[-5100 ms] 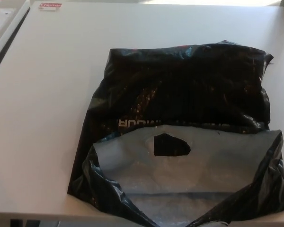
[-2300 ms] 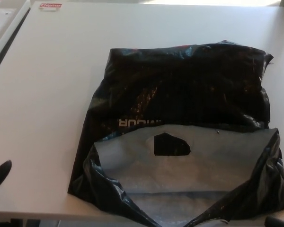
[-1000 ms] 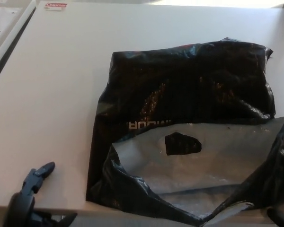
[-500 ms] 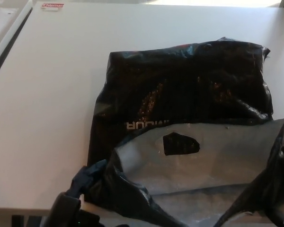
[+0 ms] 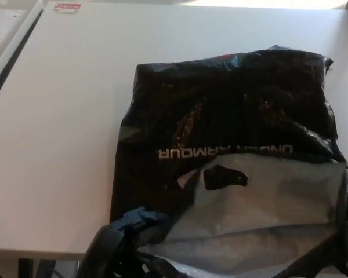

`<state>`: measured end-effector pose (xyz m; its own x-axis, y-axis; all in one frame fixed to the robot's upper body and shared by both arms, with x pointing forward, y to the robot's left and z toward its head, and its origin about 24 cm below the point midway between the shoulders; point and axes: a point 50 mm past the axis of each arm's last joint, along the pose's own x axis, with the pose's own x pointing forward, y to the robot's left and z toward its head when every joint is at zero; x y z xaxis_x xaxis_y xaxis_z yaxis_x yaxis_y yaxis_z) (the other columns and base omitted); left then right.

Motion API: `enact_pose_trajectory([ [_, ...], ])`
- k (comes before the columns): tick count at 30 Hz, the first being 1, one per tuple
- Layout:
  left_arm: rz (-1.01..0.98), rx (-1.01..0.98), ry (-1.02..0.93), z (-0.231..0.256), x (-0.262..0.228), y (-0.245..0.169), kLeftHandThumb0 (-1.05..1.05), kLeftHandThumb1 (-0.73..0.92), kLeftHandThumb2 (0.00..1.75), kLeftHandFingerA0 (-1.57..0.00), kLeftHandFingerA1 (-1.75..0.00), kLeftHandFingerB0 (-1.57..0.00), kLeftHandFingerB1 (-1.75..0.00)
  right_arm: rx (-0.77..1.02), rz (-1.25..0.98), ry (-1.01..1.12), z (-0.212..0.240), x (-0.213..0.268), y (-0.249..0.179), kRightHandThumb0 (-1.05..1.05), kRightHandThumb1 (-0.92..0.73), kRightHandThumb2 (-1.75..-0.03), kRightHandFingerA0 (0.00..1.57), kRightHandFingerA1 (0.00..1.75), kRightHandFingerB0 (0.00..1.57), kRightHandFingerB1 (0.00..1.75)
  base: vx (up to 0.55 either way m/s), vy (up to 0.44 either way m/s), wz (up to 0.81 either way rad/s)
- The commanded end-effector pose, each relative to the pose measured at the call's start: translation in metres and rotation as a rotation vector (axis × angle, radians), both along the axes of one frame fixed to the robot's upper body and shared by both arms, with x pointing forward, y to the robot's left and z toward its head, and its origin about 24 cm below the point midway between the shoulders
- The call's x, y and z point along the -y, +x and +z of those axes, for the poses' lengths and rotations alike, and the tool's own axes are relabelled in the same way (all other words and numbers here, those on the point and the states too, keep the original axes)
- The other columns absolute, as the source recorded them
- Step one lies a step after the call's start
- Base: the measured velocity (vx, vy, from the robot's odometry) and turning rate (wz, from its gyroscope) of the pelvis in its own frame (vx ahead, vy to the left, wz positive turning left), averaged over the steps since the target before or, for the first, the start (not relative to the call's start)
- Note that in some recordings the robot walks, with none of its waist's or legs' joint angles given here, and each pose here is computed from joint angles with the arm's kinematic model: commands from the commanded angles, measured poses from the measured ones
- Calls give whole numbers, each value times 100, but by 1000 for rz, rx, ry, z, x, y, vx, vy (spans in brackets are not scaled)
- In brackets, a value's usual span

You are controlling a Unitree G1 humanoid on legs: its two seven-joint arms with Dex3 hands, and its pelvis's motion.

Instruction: A plastic bag is kept infront of the robot in the middle of the desk and the robot uses both its hands to grab it from the top and lifts it up and then releases it.

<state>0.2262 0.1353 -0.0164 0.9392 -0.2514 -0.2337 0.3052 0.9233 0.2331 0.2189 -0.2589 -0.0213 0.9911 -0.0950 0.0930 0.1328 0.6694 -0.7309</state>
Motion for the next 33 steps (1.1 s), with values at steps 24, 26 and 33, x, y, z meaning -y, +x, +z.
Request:
enact_pose_trajectory([
  [24,191,-150,-113,-10,3,50,-34,64,59,-100,-175,-89,-153,-16,252,625,52,-86,-34,-46,-78,-62,113,175,87,170,-105,18,0],
  [26,74,-55,-186,15,19,36,-35,66,59,-102,-175,-90,-151,20,299,624,72,-89,-30,-45,-78,-63,114,175,88,168,34,-89,9],
  [33,-178,359,-259,123,44,10,-29,65,66,-107,-175,-101,-148,192,446,540,131,-99,-12,-47,-74,-65,120,166,97,147,33,-148,20],
])
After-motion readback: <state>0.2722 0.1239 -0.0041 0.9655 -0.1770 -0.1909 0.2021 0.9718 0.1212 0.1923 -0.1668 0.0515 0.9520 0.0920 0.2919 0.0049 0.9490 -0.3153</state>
